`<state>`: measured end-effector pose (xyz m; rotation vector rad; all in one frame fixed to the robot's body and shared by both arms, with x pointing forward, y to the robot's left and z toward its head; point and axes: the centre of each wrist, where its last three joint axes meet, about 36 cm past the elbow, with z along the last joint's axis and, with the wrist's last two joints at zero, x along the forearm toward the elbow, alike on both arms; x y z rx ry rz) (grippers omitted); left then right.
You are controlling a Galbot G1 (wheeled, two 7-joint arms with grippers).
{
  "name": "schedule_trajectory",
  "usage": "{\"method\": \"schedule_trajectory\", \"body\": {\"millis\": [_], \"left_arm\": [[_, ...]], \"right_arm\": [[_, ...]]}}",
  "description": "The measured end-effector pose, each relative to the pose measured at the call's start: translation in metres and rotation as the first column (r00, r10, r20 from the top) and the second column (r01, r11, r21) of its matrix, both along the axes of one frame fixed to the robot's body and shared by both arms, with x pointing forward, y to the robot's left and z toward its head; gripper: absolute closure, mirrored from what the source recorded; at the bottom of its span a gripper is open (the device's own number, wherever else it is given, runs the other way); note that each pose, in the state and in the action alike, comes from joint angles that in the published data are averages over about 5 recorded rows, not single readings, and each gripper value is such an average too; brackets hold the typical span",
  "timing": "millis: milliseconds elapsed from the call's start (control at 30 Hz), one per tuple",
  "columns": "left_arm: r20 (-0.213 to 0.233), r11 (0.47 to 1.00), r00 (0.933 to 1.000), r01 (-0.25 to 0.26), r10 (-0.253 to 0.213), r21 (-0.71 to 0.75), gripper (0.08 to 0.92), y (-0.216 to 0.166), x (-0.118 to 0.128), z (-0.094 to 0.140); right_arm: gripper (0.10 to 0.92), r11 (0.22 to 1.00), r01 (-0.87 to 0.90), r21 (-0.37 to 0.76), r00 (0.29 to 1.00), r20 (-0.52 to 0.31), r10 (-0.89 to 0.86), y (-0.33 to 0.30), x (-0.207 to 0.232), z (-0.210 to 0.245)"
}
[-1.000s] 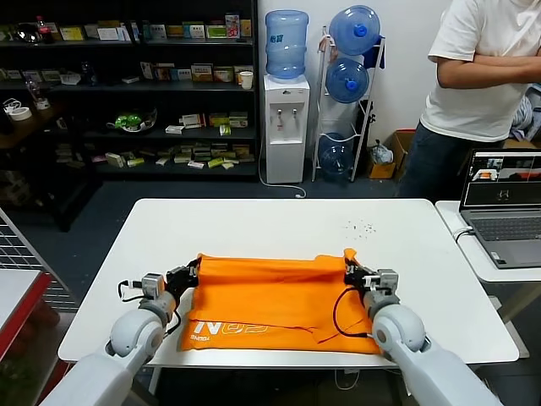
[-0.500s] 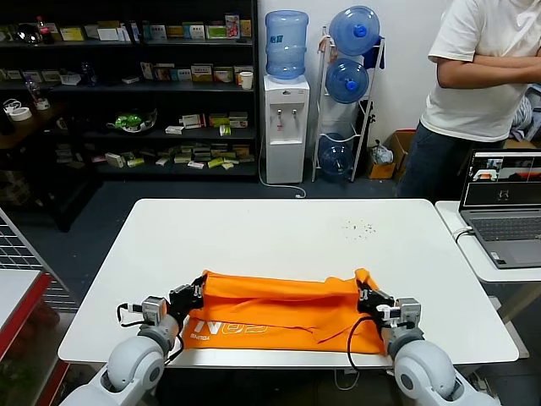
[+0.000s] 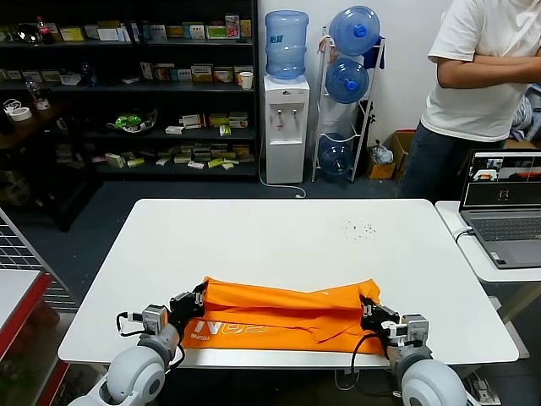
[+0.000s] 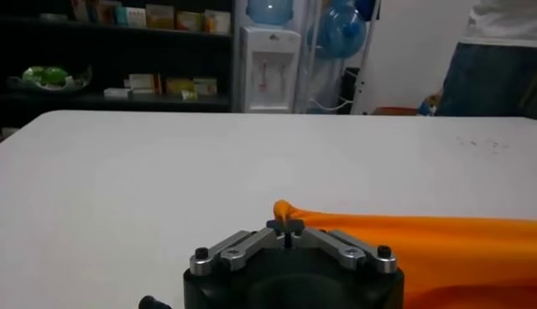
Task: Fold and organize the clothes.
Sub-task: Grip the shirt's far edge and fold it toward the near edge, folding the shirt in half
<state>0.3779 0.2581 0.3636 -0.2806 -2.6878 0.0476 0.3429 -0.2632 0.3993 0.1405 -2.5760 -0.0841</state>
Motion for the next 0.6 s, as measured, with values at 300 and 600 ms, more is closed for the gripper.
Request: {"method": "schedule_trajectory", "body": {"millis": [300,600], "left_arm": [[-0.019,1.000,0.9998,-0.006,0.006,0.007,0.901,0.000,-0.006,0.001],[-0.030,1.000,0.9995,-0.013,0.013,0.006,0.684,0.001,-0.013,0.002]], "right_arm": [[0.871,1.000,-0.004,-0.011,1.000,-0.012,0.004,-0.001,-0.009,0.004],[0.627,1.000,-0.003,-0.012,1.000,0.004,0.003,-0.004,-0.016,0.008]]}}
